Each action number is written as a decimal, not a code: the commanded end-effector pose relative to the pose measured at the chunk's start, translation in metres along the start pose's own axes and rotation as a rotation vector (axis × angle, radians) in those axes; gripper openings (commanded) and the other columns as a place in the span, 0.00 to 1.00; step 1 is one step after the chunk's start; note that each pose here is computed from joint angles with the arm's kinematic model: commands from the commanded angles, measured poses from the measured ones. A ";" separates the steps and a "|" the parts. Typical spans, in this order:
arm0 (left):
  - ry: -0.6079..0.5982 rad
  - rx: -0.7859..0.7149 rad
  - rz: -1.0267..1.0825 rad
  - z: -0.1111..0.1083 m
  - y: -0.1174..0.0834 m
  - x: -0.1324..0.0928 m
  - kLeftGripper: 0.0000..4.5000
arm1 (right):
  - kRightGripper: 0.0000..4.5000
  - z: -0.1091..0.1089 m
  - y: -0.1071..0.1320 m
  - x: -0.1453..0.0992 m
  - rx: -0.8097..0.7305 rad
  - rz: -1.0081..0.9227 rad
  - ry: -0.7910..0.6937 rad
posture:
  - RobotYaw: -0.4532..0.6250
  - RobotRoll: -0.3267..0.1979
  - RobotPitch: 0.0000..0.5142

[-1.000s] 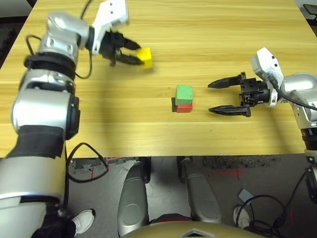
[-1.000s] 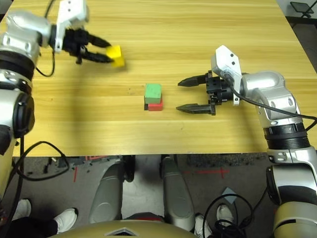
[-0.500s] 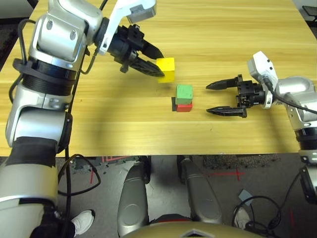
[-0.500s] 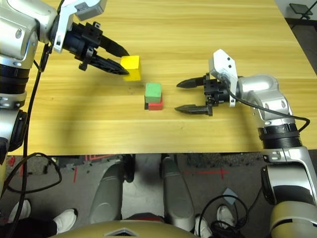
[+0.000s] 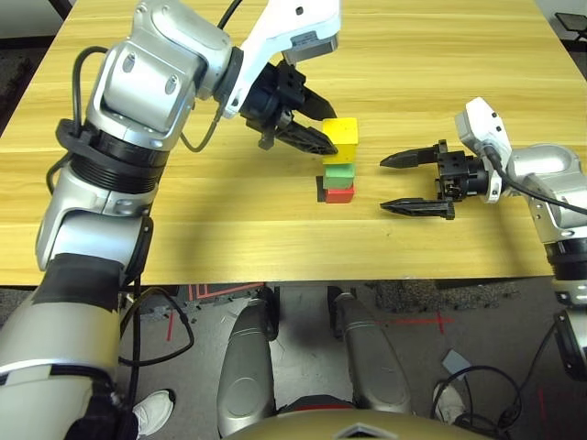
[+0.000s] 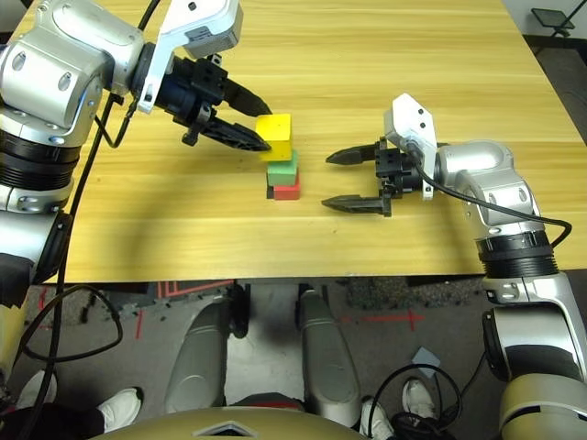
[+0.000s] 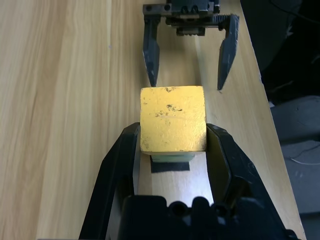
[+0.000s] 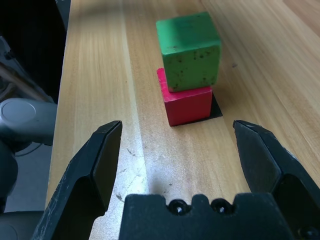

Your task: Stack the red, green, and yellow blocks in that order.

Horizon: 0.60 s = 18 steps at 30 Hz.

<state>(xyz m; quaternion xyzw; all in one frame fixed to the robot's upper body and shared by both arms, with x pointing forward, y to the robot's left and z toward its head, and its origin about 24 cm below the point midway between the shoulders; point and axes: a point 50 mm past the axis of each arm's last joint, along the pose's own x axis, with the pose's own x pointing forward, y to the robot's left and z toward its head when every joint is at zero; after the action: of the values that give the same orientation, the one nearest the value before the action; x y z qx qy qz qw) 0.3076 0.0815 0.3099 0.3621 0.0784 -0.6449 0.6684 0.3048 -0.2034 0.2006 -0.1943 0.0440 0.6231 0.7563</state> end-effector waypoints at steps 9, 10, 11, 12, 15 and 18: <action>0.000 0.022 -0.004 -0.004 0.002 0.012 0.44 | 1.00 -0.004 0.004 -0.004 0.006 -0.013 0.000 | 0.28 0.52 0.58; 0.004 0.020 -0.001 -0.005 0.002 0.012 0.44 | 1.00 -0.003 0.005 -0.003 0.005 -0.013 -0.001 | 0.28 0.53 0.58; 0.009 0.021 -0.002 -0.007 0.002 0.013 0.44 | 1.00 -0.003 0.005 -0.003 0.005 -0.013 -0.002 | 0.28 0.53 0.58; 0.011 0.019 -0.004 -0.008 0.002 0.013 0.44 | 1.00 -0.003 0.005 -0.003 0.005 -0.013 -0.003 | 0.28 0.53 0.58; 0.018 0.016 -0.014 -0.009 0.001 0.013 0.44 | 1.00 -0.003 0.005 -0.003 0.004 -0.015 -0.003 | 0.28 0.53 0.59; 0.026 0.013 -0.026 -0.010 -0.001 0.014 0.44 | 1.00 -0.003 0.005 -0.002 0.003 -0.017 -0.003 | 0.28 0.53 0.59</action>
<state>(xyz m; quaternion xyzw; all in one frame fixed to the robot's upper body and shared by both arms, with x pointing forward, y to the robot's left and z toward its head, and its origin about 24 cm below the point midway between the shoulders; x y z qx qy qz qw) 0.3150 0.0784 0.2993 0.3689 0.0791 -0.6402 0.6692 0.3035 -0.2060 0.1953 -0.1888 0.0488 0.6153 0.7638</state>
